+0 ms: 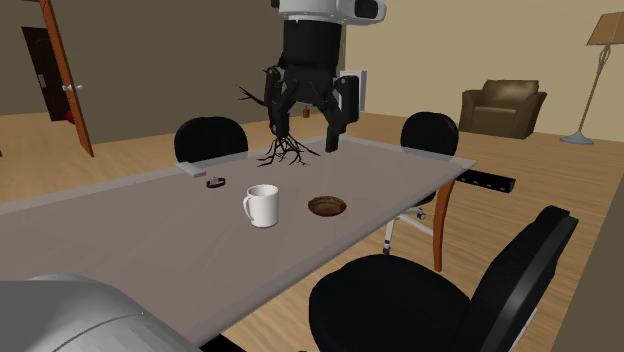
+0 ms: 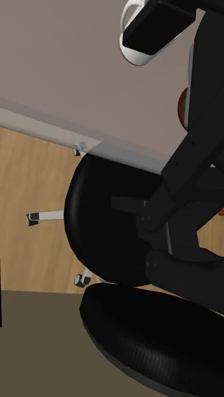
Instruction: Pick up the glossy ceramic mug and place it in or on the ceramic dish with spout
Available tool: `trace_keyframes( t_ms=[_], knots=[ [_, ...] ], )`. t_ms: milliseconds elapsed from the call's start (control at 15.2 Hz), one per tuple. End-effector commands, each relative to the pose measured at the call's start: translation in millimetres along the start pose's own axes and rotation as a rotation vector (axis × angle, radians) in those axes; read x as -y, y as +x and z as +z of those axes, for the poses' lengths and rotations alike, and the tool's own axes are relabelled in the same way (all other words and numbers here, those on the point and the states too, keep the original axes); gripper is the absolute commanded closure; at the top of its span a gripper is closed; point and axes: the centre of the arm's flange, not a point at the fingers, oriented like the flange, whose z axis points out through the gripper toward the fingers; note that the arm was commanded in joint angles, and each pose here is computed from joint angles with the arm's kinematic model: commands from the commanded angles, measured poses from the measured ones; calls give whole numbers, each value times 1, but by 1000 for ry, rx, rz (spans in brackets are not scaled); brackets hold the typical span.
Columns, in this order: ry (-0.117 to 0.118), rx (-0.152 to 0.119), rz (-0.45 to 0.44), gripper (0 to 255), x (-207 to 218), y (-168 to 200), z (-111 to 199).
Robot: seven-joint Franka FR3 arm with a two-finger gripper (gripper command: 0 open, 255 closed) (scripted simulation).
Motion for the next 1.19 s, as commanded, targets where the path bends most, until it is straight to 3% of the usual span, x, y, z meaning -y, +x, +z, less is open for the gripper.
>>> trace_keyframes(
  t_ms=[0,1122],
  knots=[
    [0,0,0,0,0,0,0],
    [-18,-9,14,0,145,103,138]
  ],
)
